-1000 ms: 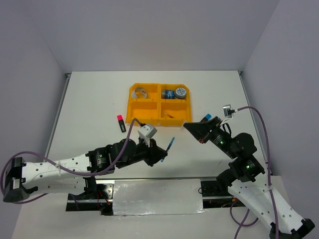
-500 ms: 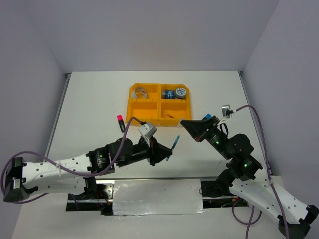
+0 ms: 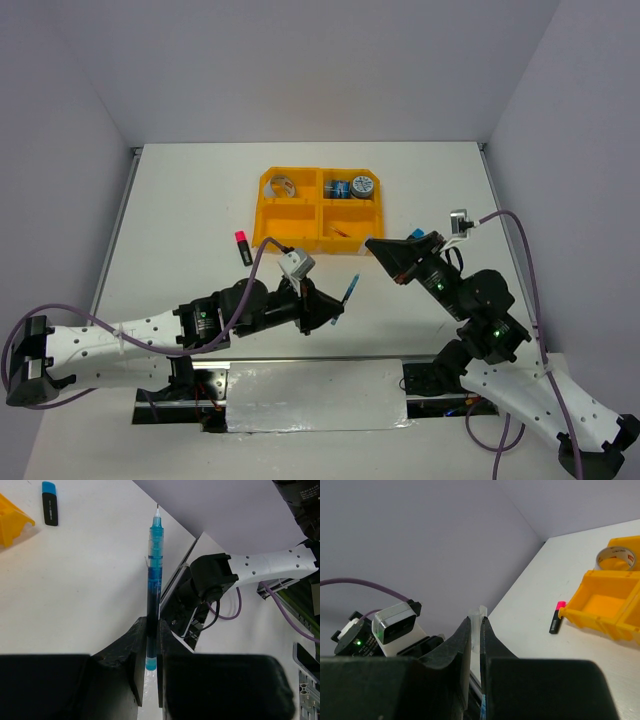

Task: Sort the stationery into containers
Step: Close the pen cap on the pen.

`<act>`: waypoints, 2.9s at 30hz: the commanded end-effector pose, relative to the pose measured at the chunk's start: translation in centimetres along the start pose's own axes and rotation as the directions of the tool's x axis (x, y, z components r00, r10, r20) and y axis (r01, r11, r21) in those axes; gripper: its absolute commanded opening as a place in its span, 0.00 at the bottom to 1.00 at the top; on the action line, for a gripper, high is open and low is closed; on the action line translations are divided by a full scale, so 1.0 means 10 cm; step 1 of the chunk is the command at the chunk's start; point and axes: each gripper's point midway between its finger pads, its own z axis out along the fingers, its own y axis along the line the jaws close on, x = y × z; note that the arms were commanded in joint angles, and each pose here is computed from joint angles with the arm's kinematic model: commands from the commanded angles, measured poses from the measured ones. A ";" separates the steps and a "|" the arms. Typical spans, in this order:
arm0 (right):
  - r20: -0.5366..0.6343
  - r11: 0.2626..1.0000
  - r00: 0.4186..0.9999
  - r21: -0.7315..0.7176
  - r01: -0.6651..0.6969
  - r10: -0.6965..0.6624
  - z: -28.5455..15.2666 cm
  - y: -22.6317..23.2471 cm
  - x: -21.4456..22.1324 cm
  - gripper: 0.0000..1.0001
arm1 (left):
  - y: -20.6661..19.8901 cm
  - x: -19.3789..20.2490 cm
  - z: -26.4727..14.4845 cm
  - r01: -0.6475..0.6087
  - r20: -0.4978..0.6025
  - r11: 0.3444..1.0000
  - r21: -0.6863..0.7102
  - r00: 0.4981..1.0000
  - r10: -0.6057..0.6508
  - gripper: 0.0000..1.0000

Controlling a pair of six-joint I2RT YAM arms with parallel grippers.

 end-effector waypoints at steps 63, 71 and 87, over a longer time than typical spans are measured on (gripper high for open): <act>-0.091 0.989 0.995 -0.135 -0.055 0.043 0.00 0.17 0.40 0.00 | -0.16 -0.67 -0.11 -0.043 0.230 0.999 0.010 0.972 0.039 0.00; -0.120 0.991 0.992 -0.124 -0.051 0.036 0.02 0.15 0.48 0.00 | -0.18 -0.78 -0.14 -0.063 0.269 0.998 0.005 0.961 0.060 0.00; -0.268 0.997 0.963 -0.071 -0.030 0.010 0.07 0.16 0.64 0.02 | -0.08 -0.83 -0.24 -0.201 0.309 0.978 -0.046 0.929 0.206 0.00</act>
